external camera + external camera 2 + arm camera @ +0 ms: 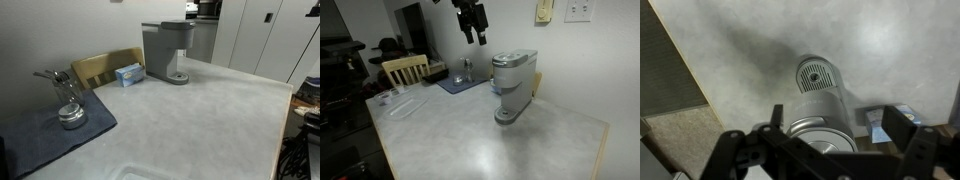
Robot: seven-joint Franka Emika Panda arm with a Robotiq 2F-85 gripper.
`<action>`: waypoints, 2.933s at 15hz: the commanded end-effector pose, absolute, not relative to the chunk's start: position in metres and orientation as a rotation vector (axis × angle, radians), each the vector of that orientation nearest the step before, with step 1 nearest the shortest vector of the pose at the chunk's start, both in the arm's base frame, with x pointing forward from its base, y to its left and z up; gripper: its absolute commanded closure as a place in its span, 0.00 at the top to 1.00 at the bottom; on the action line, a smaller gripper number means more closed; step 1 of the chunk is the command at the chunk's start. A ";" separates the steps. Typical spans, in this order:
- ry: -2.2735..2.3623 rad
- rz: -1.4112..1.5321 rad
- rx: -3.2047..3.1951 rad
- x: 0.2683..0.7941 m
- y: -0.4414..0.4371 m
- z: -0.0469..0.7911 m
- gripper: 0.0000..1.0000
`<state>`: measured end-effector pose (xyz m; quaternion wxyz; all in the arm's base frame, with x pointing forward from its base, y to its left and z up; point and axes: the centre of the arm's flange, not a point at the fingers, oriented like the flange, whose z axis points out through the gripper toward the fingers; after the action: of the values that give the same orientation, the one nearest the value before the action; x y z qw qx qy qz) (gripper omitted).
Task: Press the button on the top of the coffee maker
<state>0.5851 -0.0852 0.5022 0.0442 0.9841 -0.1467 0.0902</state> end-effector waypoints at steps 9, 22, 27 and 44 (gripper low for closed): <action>-0.407 0.298 3.014 0.616 -0.092 0.499 1.00; -0.358 0.341 3.151 0.691 -0.139 0.518 0.92; -0.361 0.302 3.135 0.697 -0.147 0.525 0.46; -0.342 0.217 3.113 0.680 -0.137 0.487 0.00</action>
<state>0.6908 -0.1356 0.4987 -0.0080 0.9901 -0.1112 0.0852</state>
